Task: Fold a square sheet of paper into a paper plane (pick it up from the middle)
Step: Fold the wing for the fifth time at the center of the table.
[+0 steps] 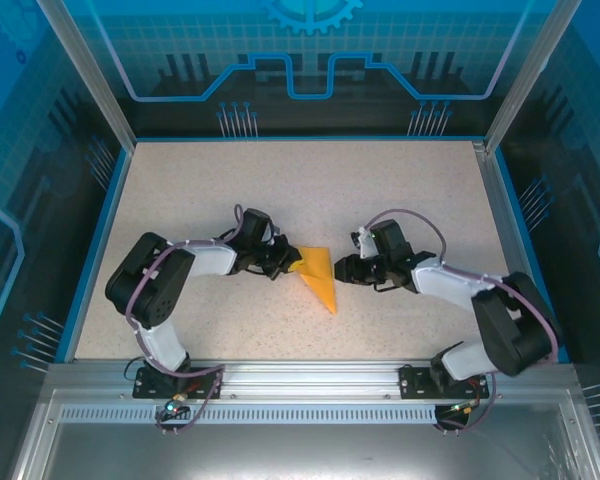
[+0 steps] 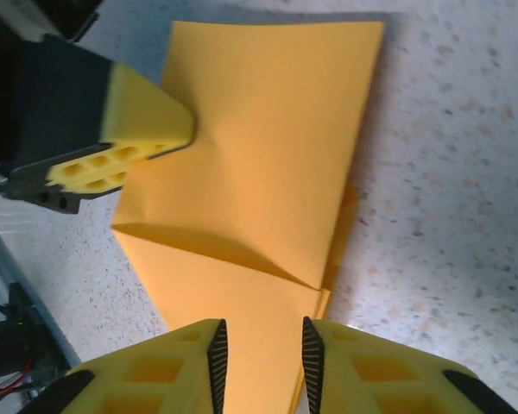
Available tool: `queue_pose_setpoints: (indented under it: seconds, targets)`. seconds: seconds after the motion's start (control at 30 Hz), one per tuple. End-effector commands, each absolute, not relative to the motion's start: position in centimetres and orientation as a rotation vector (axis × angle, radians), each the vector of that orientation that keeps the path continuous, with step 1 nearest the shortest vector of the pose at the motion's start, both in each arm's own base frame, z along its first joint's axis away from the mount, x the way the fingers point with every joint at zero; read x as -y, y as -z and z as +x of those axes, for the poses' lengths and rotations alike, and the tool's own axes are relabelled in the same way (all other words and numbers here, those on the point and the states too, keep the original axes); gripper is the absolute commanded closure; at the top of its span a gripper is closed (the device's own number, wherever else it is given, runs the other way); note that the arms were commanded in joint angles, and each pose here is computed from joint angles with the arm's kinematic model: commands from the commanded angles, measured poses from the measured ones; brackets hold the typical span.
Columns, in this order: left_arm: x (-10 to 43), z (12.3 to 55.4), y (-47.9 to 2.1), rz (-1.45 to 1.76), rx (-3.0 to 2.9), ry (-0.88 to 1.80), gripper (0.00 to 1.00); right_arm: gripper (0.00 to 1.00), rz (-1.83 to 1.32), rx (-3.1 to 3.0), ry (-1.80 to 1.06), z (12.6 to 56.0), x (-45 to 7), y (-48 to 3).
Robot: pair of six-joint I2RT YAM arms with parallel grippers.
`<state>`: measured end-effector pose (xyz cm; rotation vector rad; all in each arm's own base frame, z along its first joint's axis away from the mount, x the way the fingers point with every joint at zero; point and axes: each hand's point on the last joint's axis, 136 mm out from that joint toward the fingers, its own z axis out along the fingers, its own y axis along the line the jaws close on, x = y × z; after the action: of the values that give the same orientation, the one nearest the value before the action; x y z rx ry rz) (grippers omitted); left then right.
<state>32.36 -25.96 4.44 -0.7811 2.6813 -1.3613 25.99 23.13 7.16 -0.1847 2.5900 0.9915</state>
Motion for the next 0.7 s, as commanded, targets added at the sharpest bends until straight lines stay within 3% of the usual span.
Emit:
queue_pose_setpoints:
  seconds: [0.0, 0.33, 0.67]
  targets:
    - [25.3, 32.4, -4.8, -0.782, -2.68, 1.311, 0.99, 0.65, -0.388, -2.565, -0.665, 24.7, -23.0, -6.0]
    - [25.4, 32.3, -4.5, -0.78, -2.699, 1.317, 0.98, 0.58, -0.855, -2.209, -0.139, 22.7, -27.7, -6.0]
    - [25.5, 32.2, -4.6, -0.771, -2.701, 1.319, 0.98, 0.61, -0.949, -2.136, 0.131, 22.8, -28.7, -4.4]
